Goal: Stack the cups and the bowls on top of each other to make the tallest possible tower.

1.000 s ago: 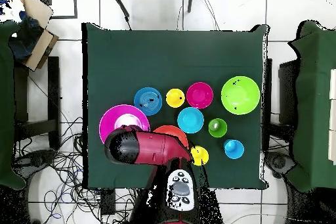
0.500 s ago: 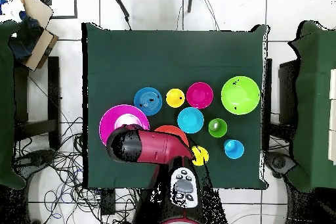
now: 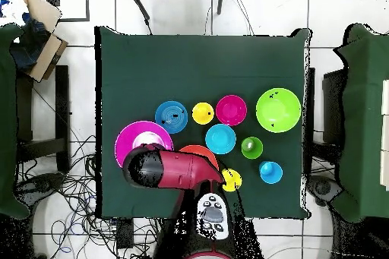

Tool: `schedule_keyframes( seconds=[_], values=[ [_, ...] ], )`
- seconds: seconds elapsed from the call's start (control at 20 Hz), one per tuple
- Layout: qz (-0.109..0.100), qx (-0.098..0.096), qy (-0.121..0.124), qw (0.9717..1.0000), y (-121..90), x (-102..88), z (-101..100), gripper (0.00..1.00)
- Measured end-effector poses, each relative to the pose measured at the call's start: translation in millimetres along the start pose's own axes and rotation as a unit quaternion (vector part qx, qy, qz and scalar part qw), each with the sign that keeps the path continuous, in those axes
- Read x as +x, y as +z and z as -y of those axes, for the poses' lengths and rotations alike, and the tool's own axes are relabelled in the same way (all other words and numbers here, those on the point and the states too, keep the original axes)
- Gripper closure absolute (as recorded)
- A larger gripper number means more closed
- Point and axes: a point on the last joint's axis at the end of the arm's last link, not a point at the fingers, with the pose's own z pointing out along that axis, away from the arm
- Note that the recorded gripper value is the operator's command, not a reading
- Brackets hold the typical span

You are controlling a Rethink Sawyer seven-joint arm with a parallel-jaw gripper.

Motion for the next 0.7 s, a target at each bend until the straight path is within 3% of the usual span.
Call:
schedule_keyframes(
  seconds=[0.7],
  values=[
    [0.014, -0.006, -0.003, 0.9999, 0.3, -3.5, -4.7, 0.00]
  ],
)
